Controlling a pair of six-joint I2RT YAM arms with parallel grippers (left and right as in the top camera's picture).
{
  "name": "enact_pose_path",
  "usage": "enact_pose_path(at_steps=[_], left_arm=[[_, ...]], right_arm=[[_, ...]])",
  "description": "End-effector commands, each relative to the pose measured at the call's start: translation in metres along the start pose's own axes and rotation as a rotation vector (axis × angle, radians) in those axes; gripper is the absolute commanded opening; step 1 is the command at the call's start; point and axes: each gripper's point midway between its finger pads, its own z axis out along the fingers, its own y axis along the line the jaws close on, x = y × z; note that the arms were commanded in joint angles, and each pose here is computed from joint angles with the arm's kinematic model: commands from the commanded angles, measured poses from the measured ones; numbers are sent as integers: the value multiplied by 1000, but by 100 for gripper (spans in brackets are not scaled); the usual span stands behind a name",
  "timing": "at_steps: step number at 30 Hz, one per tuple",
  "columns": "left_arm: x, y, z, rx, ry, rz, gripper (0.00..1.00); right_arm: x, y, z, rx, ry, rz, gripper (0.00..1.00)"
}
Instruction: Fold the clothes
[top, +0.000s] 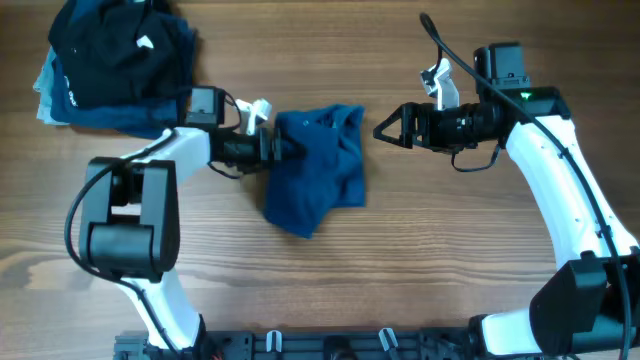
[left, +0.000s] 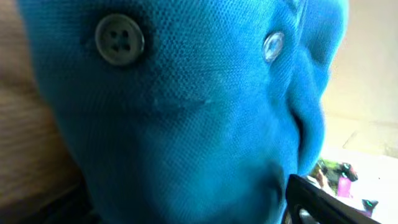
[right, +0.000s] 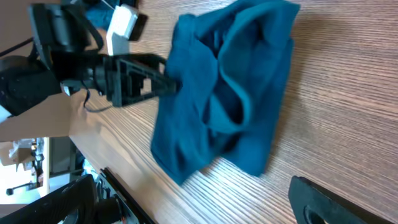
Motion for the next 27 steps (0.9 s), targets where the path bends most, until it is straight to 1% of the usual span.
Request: enact_pose_path(at_steps=[1, 4, 8, 10, 12, 16, 20, 21, 22, 23, 24, 25, 26, 27], left_arm=[[28, 0, 19, 37, 94, -53, 88], [15, 19, 20, -82, 40, -75, 91], [9, 34, 18, -166, 8, -73, 93], [2, 63, 8, -329, -47, -137, 93], [-2, 68, 3, -335, -66, -148, 94], [-5, 72, -2, -334, -75, -147, 93], [3, 61, 13, -329, -38, -111, 78], [4, 56, 19, -324, -31, -90, 77], [4, 52, 23, -319, -27, -73, 77], [4, 49, 26, -316, -25, -61, 77], [5, 46, 30, -313, -22, -49, 77], [6, 44, 32, -308, -17, -42, 78], [7, 42, 34, -302, -13, -42, 82], [8, 40, 35, -293, -8, -41, 83]], right_arm=[[0, -4, 4, 13, 9, -18, 99], [-1, -4, 4, 13, 7, -20, 100], [-2, -9, 3, 37, 1, -24, 100], [-3, -17, 3, 84, -1, -23, 100], [-3, -21, 3, 108, -4, -23, 100], [-11, -24, 2, 131, -34, -12, 99], [-21, -27, 1, 147, -76, 25, 99], [-22, -33, 0, 180, -84, 46, 98], [-23, -43, -2, 238, -94, 67, 89], [-24, -56, -6, 319, -110, 93, 76], [-26, -70, -11, 399, -129, 129, 51], [-27, -80, -13, 452, -142, 155, 21], [-28, -83, -10, 455, -140, 155, 4], [-29, -87, -4, 451, -131, 159, 4]])
